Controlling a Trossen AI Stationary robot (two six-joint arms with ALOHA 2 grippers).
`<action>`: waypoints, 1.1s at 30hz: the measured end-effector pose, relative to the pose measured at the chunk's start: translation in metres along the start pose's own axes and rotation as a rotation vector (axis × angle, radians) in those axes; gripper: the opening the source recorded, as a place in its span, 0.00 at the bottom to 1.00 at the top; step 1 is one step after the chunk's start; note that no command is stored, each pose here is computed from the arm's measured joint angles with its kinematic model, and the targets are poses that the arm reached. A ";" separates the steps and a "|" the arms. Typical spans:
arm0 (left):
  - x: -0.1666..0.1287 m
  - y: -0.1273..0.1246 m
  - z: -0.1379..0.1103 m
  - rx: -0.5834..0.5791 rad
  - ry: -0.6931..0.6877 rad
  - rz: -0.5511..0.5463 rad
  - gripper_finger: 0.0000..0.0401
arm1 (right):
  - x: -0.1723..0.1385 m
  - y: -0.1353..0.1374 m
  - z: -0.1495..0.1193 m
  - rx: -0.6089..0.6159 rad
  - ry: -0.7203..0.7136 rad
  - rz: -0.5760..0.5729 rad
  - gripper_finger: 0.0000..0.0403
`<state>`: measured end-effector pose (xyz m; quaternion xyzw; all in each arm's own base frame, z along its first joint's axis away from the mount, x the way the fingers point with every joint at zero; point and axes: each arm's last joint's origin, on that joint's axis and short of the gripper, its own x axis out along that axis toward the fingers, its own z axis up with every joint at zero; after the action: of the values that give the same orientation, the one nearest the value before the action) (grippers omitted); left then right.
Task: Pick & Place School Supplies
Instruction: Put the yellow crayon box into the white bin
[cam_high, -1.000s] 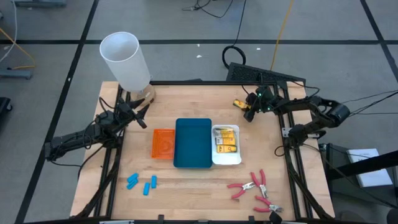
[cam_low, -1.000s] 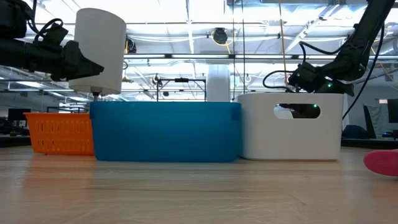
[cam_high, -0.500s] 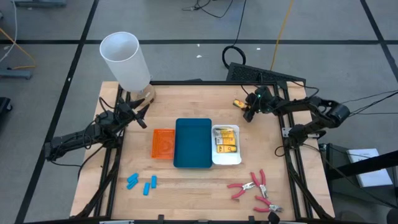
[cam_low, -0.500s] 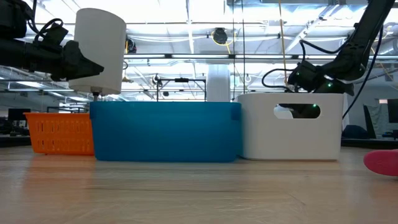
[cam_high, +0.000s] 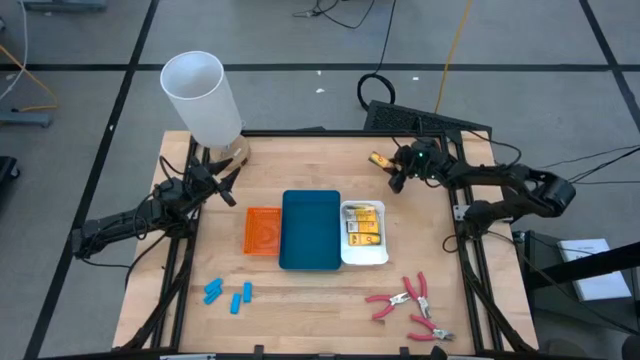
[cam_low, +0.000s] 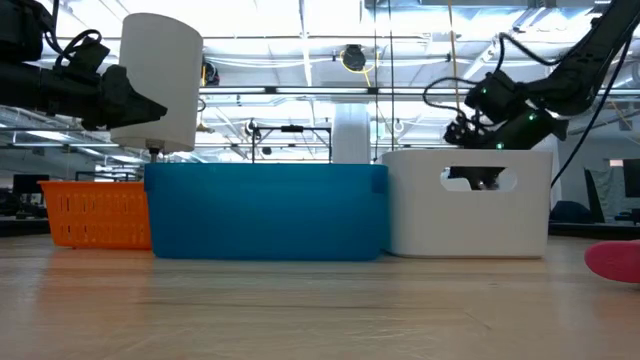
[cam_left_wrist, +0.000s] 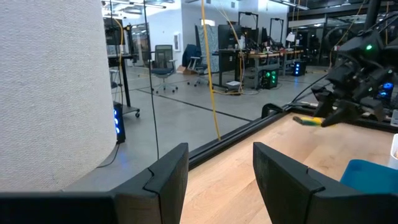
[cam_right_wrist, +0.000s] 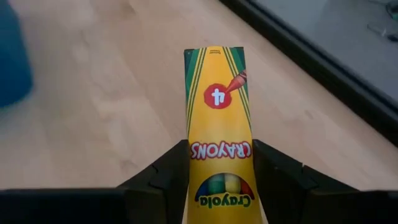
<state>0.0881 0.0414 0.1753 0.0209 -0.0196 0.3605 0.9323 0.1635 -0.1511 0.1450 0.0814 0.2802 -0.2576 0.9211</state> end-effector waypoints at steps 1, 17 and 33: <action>0.000 0.000 0.000 0.000 0.000 0.000 0.45 | -0.001 0.003 0.002 -0.005 -0.012 0.008 0.37; 0.000 0.000 0.000 0.000 0.000 0.000 0.45 | -0.021 0.059 0.023 -0.093 -0.147 0.214 0.38; 0.000 0.000 0.000 0.000 0.000 0.001 0.45 | -0.031 0.111 0.019 -0.162 -0.143 0.433 0.38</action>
<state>0.0881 0.0414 0.1753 0.0209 -0.0195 0.3607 0.9322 0.2079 -0.0487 0.1786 0.0470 0.2103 -0.0361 0.9758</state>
